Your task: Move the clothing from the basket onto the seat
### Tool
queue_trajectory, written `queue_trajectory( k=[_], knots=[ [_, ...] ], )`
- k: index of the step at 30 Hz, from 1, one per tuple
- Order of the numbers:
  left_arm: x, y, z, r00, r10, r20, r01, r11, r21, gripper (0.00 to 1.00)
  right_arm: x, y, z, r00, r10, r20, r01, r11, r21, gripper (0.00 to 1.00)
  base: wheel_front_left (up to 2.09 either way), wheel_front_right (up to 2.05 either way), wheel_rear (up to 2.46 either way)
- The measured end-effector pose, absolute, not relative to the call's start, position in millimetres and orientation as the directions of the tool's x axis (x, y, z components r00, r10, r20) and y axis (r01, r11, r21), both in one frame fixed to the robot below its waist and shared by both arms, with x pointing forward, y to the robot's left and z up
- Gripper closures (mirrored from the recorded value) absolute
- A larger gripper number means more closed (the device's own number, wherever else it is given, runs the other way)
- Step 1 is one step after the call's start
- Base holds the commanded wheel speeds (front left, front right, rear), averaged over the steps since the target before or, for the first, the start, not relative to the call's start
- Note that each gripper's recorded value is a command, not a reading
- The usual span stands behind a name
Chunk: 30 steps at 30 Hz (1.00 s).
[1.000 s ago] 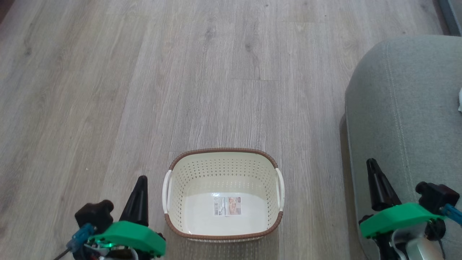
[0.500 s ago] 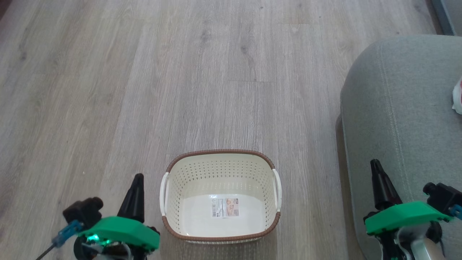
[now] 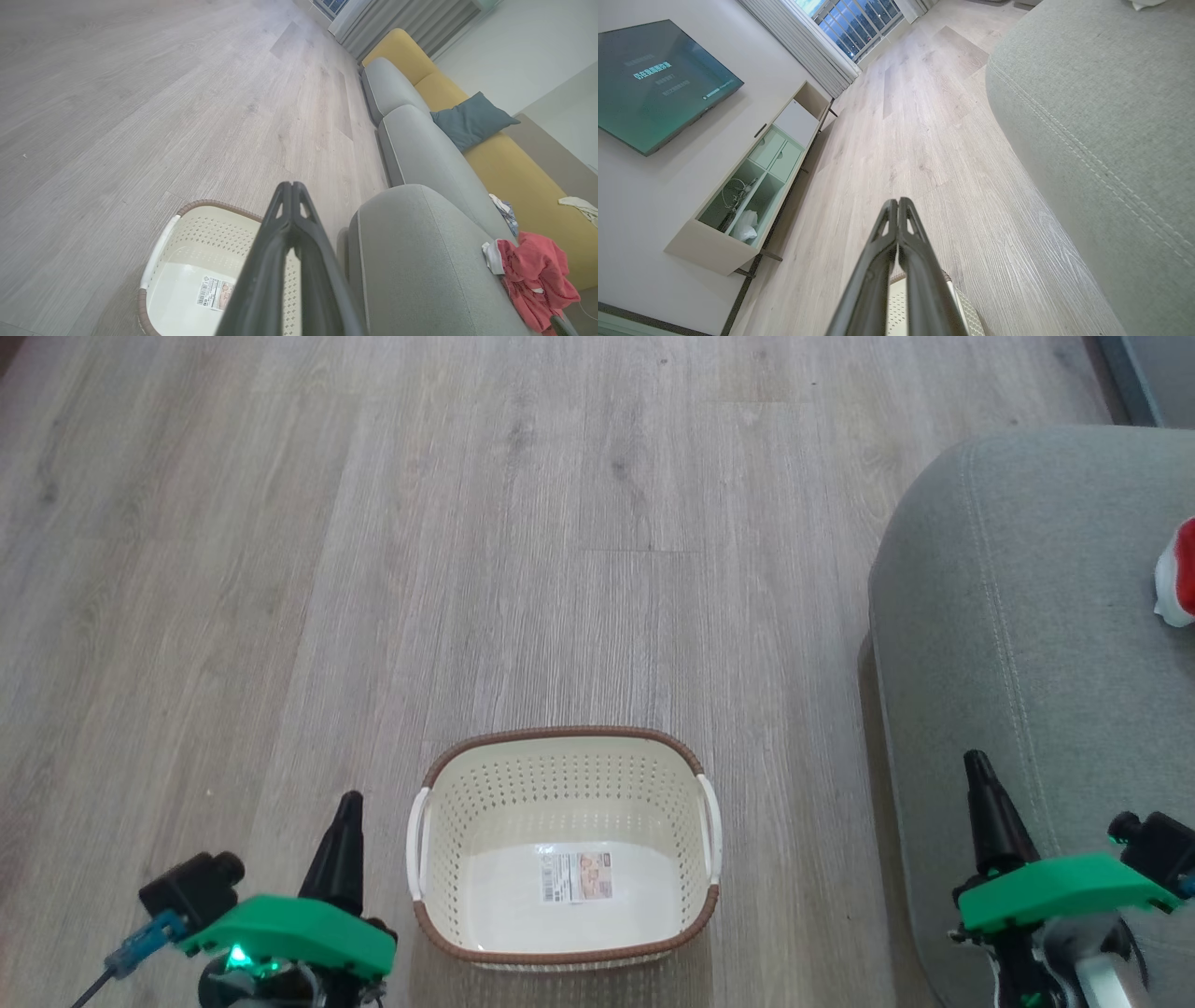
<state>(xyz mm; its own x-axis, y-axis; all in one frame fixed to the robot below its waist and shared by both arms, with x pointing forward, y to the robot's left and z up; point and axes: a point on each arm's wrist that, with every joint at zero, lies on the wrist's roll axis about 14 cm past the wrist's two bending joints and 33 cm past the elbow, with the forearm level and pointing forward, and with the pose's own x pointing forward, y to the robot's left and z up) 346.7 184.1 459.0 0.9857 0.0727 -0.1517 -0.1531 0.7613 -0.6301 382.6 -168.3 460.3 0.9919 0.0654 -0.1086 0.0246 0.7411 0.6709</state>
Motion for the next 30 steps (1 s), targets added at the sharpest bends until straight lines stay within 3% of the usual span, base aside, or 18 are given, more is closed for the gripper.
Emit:
queue_trajectory(
  k=[30],
  knots=[
    [355,186,458,0.984,0.036,-0.177,-0.171,0.507,-0.845,1.00,380,-188,465,0.992,0.008,-0.124,0.104,0.500,0.860,1.00,0.00,0.00,0.00]
  ],
)
